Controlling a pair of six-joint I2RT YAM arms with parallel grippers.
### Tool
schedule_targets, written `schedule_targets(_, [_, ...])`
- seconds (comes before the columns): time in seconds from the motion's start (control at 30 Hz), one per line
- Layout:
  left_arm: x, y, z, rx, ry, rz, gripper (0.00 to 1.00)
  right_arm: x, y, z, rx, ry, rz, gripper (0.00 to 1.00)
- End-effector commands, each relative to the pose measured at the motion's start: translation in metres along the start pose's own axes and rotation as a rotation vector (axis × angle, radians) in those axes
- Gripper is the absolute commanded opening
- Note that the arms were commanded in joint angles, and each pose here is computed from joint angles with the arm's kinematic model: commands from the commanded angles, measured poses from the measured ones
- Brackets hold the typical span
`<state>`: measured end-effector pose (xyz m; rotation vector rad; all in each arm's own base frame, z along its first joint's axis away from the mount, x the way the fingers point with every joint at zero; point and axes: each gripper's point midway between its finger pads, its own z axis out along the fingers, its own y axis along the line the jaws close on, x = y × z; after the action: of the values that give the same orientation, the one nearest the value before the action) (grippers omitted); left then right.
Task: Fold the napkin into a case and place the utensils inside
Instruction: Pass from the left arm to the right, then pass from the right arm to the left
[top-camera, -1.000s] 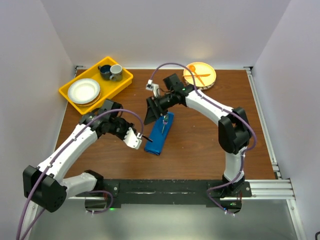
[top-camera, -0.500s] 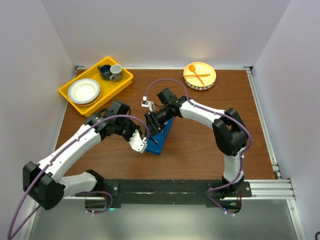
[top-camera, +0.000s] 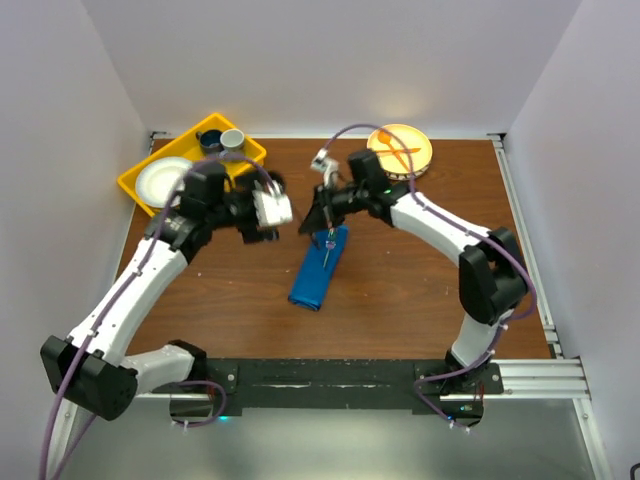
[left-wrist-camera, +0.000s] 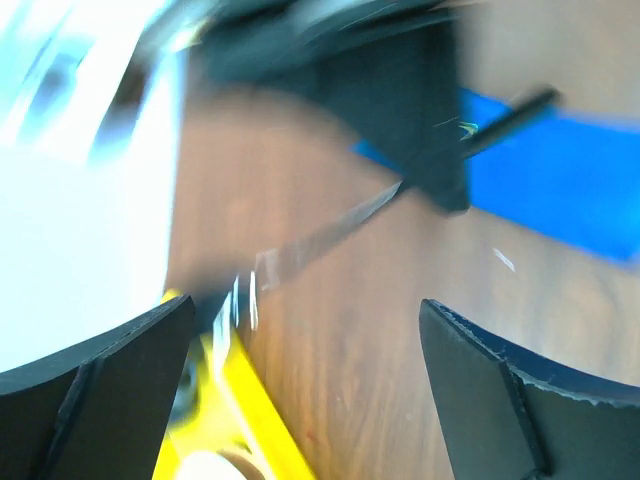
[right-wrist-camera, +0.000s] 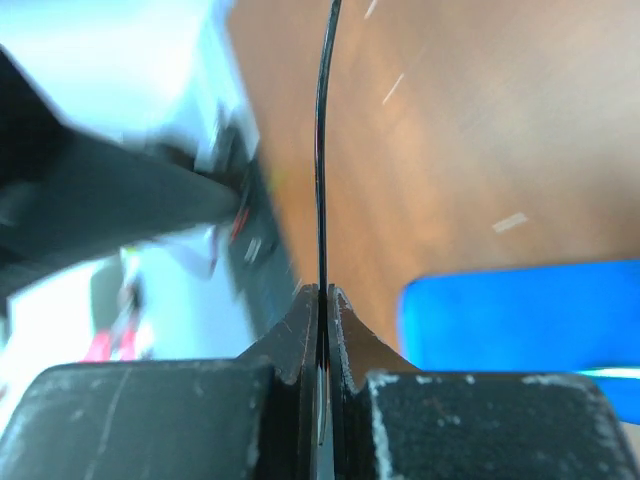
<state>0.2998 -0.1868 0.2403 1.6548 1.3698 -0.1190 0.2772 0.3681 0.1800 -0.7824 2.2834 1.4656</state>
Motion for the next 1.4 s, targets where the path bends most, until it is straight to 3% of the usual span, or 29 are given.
schedule_targets(0.0, [-0.050, 0.114, -0.060, -0.446, -0.283, -0.537, 1.00, -0.111, -0.004, -0.071, 0.165, -0.419, -0.101, 0.00])
schedule_targets(0.03, [-0.039, 0.132, -0.072, -0.553, -0.280, -0.646, 1.00, -0.122, -0.001, -0.084, 0.183, -0.467, -0.117, 0.00])
schedule_targets(0.17, [-0.045, 0.161, -0.078, -0.609, -0.409, -1.009, 1.00, -0.144, -0.003, -0.107, 0.293, -0.597, -0.123, 0.00])
schedule_targets(0.3, [-0.059, 0.180, -0.075, -0.554, -0.530, -1.124, 0.95, -0.149, -0.024, -0.117, 0.411, -0.657, 0.051, 0.00])
schedule_targets(0.37, [-0.060, 0.180, -0.067, -0.523, -0.560, -1.218, 0.89, -0.148, -0.029, -0.116, 0.464, -0.653, 0.085, 0.00])
schedule_targets(0.47, [-0.053, 0.168, -0.045, -0.458, -0.550, -1.308, 0.69, -0.142, -0.025, -0.111, 0.487, -0.644, 0.070, 0.00])
schedule_targets(0.5, [-0.062, 0.167, -0.042, -0.423, -0.583, -1.282, 0.58, -0.141, -0.021, -0.109, 0.480, -0.644, 0.065, 0.00])
schedule_targets(0.53, [-0.068, 0.159, -0.030, -0.372, -0.580, -1.281, 0.53, -0.134, -0.018, -0.100, 0.471, -0.623, 0.063, 0.00])
schedule_targets(0.7, [-0.088, 0.139, -0.001, -0.253, -0.563, -1.268, 0.38, -0.117, -0.009, -0.082, 0.435, -0.576, 0.062, 0.00])
schedule_targets(0.9, [-0.091, 0.120, 0.026, -0.162, -0.530, -1.336, 0.32, -0.107, 0.002, -0.070, 0.407, -0.540, 0.039, 0.00])
schedule_targets(1.37, [-0.062, 0.097, 0.057, -0.120, -0.404, -1.474, 0.20, -0.099, 0.008, -0.071, 0.409, -0.522, 0.010, 0.00])
